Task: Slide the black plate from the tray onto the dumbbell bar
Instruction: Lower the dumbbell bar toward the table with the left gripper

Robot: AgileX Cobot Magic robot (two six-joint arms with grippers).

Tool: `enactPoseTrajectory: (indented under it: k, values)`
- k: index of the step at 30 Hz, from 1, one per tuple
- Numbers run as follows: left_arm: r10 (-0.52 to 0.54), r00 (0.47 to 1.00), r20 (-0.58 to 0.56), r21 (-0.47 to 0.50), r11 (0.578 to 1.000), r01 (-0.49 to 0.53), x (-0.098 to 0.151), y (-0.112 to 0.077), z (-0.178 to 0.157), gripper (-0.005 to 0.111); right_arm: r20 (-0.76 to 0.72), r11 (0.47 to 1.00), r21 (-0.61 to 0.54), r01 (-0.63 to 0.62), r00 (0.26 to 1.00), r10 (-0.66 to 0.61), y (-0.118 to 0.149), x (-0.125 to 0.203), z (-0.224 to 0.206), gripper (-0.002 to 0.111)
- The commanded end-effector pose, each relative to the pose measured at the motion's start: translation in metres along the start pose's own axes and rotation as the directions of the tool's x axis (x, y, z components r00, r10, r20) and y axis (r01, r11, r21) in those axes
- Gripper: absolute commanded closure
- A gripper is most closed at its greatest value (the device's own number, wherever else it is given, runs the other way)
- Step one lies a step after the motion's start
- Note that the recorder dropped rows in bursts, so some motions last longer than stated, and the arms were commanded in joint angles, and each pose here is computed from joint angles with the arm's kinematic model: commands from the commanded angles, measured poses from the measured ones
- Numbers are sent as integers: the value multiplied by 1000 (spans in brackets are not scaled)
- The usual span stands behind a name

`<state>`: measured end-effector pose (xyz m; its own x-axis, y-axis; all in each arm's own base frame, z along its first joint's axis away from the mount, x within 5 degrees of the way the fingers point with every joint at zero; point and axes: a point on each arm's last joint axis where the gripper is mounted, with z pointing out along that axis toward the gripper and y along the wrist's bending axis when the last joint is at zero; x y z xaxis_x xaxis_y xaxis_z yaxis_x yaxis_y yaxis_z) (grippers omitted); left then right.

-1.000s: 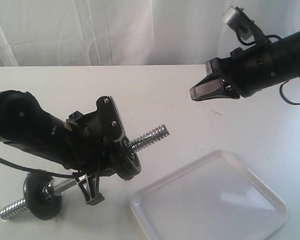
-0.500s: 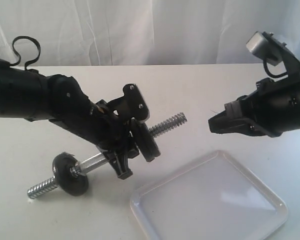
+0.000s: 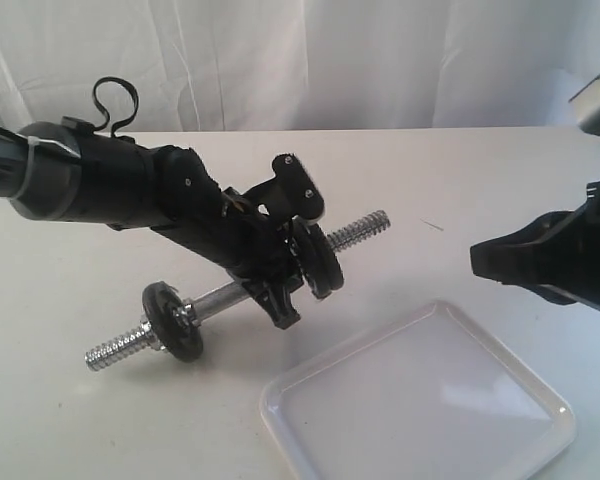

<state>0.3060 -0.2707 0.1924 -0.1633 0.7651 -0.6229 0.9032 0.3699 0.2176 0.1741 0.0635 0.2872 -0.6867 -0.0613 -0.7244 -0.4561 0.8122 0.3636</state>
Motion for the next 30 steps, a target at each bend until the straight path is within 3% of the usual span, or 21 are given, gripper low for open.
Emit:
enactPoseTrajectory:
  k: [1,14,30]
  values:
    - [-12,950,311,-287,952,106,-52,26,-25,107,28,1000,25,-14,1000,14,1,3,-7,108]
    - [-11,936,351,-252,962,106,-78,17,-4,107,5,999,32,-1,1000,1,3,6,-12,108]
    - [-23,938,346,-223,969,106,-82,5,21,107,-11,999,42,18,1000,-17,2,8,-12,108]
